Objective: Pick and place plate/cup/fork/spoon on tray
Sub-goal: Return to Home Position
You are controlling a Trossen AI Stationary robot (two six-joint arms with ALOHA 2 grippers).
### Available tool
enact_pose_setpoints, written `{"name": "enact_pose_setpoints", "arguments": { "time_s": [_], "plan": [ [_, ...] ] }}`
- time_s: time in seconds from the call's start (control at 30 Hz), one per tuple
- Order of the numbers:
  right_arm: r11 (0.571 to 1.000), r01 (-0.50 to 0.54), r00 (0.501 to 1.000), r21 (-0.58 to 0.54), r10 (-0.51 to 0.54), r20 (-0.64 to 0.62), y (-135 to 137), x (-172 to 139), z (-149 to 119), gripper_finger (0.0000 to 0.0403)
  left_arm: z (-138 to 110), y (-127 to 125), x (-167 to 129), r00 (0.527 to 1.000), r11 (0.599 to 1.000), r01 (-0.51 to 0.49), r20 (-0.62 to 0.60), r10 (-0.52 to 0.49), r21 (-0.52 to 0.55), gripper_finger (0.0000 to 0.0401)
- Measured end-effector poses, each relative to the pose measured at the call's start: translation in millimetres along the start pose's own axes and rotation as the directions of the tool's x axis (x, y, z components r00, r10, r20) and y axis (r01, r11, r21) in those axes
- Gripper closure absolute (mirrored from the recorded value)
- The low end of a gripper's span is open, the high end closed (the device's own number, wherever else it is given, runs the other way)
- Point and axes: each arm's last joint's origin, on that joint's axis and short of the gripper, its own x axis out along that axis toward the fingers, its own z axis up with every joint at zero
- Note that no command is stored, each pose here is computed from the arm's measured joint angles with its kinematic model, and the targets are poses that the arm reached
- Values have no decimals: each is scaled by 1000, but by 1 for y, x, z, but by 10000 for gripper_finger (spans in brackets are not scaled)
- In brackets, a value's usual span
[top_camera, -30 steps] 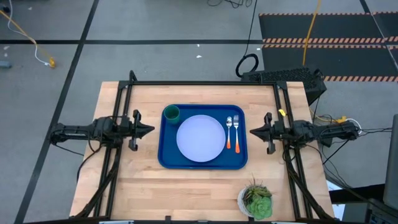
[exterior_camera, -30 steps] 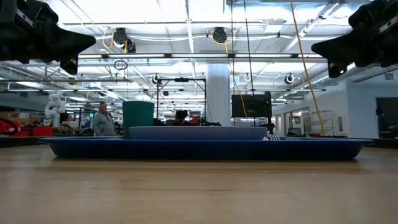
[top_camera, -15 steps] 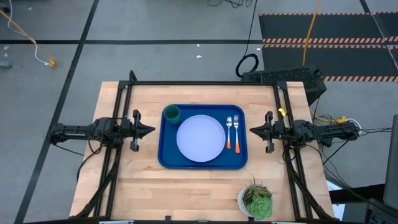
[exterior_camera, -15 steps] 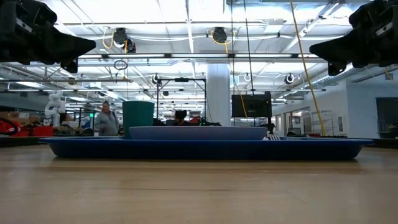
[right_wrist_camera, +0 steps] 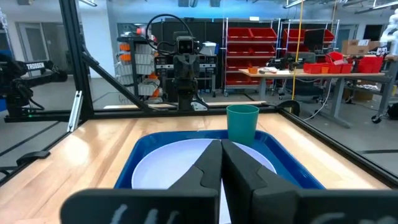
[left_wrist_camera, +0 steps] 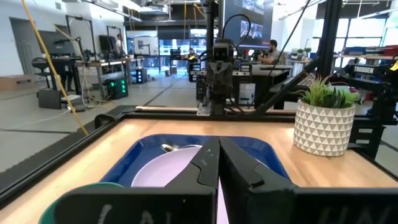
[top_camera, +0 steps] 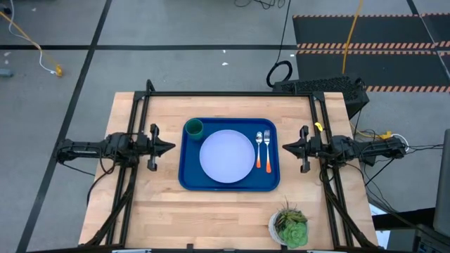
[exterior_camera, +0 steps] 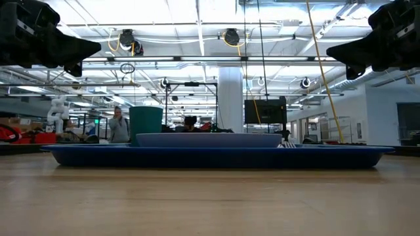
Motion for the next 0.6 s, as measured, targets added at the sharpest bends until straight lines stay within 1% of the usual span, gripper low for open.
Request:
{"name": "enact_pose_setpoints", "arguments": {
  "time_s": [0.6],
  "plan": [
    [1000,0,1000,1,0,6,0,0,0,403,0,0,0,1000,1000,-1,0,1,0,395]
  ]
}}
